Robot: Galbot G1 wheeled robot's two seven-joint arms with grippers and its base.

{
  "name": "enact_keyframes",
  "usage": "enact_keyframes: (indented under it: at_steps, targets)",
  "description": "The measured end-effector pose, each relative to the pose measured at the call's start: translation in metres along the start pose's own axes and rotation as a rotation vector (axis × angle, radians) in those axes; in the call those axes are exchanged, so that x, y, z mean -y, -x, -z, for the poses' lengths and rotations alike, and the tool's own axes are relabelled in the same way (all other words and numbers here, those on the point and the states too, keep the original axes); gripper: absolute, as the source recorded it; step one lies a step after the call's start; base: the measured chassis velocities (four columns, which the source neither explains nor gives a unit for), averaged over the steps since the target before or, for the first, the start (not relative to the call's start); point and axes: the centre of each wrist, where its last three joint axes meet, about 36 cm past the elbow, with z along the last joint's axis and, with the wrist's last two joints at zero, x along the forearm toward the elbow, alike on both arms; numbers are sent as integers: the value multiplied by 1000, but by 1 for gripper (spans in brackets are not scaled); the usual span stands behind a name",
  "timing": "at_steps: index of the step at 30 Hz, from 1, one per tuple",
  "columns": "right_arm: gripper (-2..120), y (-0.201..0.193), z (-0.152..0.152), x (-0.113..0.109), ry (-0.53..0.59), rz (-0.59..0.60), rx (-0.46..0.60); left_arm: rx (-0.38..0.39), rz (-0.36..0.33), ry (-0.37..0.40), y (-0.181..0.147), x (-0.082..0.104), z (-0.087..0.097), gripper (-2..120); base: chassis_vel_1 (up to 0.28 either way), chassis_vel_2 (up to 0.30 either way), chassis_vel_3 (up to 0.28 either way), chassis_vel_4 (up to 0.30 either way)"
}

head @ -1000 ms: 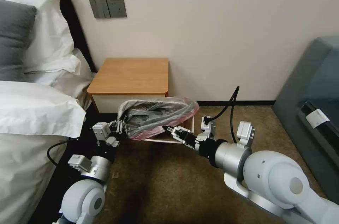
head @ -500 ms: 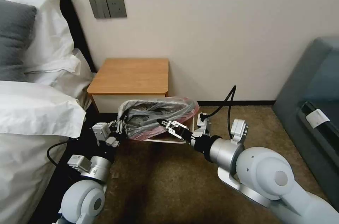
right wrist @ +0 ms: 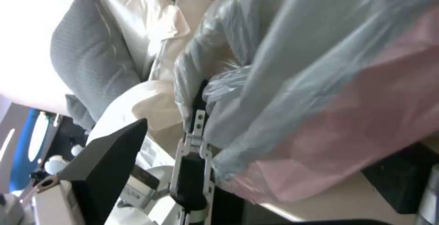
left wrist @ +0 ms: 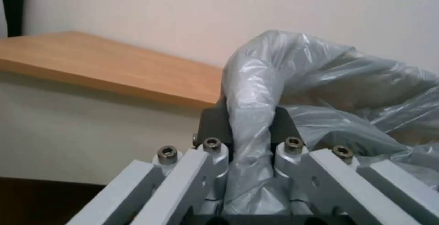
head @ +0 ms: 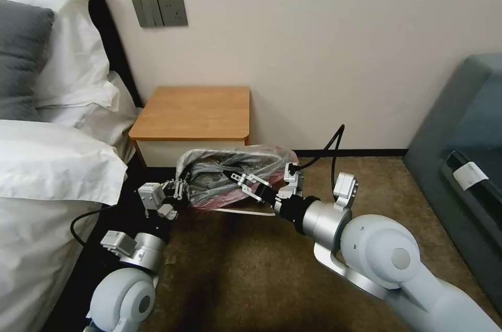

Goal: Pick up the garbage bag from the table and place it over the trash can.

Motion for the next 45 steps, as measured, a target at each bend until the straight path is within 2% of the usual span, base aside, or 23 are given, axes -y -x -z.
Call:
enact_keyframes:
  at_steps: [2, 5, 6, 10, 11, 13, 14, 18, 19, 23, 24, 25, 30, 45]
  targets:
    - [98, 1, 0, 0, 7, -6, 4, 0, 0, 1, 0, 0, 0, 8, 0, 0, 0, 0]
    - [85, 1, -1, 0, 14, -18, 3, 0, 2, 2, -1, -1, 0, 8, 0, 0, 0, 0]
    - [85, 1, -1, 0, 14, -18, 3, 0, 2, 2, -1, -1, 0, 8, 0, 0, 0, 0]
    - [67, 0, -1, 1, 16, -30, 0, 2, 2, 1, 0, 0, 0, 8, 0, 0, 0, 0]
    - [67, 0, -1, 1, 16, -30, 0, 2, 2, 1, 0, 0, 0, 8, 0, 0, 0, 0]
    - [56, 1, -1, 1, 18, -36, 0, 2, 1, -1, 0, 0, -1, 8, 0, 0, 0, 0]
    - [56, 1, -1, 1, 18, -36, 0, 2, 1, -1, 0, 0, -1, 8, 0, 0, 0, 0]
    - [38, 0, -1, 1, 22, -43, -2, 0, 2, 2, 1, -1, -2, 8, 0, 0, 0, 0]
    - [38, 0, -1, 1, 22, -43, -2, 0, 2, 2, 1, -1, -2, 8, 0, 0, 0, 0]
    - [21, 0, -1, 1, 23, -43, -3, 1, 2, 5, 1, -2, -2, 8, 0, 0, 0, 0]
    - [21, 0, -1, 1, 23, -43, -3, 1, 2, 5, 1, -2, -2, 8, 0, 0, 0, 0]
    - [15, 0, -2, 1, 22, -42, -3, 0, 3, 5, 1, -2, -3, 8, 0, 0, 0, 0]
    - [1, -4, -3, -3, 17, -36, -7, 0, 4, 5, 2, -3, -3, 8, 0, 0, 0, 0]
    - [0, -33, -32, -5, 31, -58, -59, 3, 9, 3, 5, -5, -4, 8, 0, 0, 0, 0]
